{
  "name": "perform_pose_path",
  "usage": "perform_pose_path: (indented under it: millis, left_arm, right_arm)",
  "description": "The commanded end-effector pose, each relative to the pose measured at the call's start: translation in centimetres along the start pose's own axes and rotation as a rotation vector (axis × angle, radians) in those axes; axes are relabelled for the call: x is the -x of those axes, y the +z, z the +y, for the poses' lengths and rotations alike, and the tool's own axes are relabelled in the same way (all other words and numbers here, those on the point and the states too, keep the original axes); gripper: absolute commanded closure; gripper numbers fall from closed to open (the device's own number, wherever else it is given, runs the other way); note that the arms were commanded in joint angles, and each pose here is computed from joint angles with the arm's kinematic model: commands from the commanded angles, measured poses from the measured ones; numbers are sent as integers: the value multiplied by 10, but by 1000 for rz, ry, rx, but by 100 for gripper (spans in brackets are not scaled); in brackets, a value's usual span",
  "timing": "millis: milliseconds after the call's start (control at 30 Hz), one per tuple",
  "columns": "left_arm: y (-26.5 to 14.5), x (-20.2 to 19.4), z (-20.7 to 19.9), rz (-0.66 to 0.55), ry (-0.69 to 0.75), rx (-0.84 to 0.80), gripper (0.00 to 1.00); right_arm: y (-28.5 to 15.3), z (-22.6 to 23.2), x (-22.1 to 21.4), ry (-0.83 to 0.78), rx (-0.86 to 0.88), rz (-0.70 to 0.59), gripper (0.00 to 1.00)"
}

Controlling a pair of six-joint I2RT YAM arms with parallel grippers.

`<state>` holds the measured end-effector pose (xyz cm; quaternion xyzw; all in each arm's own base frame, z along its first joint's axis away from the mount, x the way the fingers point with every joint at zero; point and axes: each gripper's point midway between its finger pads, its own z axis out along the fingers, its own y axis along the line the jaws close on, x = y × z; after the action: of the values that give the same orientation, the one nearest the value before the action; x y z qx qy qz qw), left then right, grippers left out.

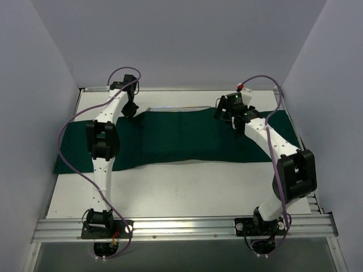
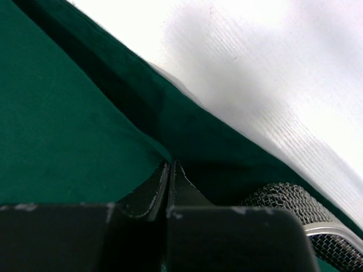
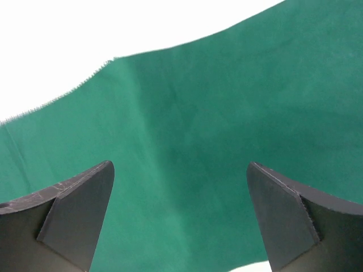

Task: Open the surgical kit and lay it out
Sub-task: Open the surgical kit at the center of the board.

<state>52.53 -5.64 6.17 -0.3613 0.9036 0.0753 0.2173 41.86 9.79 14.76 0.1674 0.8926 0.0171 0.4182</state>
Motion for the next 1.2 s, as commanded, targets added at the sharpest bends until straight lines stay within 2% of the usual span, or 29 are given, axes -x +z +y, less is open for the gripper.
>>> perform_pose_path:
  millis: [0, 167, 200, 400, 633, 833, 1167]
  left_arm:
    - [-44, 21, 3, -64, 21, -48, 98]
    - [-44, 22, 8, -69, 36, -45, 98]
    - [-46, 23, 8, -67, 37, -51, 98]
    - [-48, 24, 5, -70, 43, -75, 98]
    - [-47, 24, 3, -64, 51, -89, 98]
    - [-48, 24, 3, -65, 57, -96, 98]
    - [-50, 26, 6, -73, 65, -91, 98]
  right_arm:
    - [12, 8, 35, 154, -64, -99, 3]
    - [41, 4, 39, 245, -178, -90, 7]
    - [44, 8, 49, 290, -181, -100, 7]
    - [87, -3, 40, 363, -286, -44, 8]
    - [126, 0, 45, 424, -272, -13, 8]
    - [148, -6, 37, 412, -289, 36, 8]
    - [167, 7, 19, 332, -224, 124, 9]
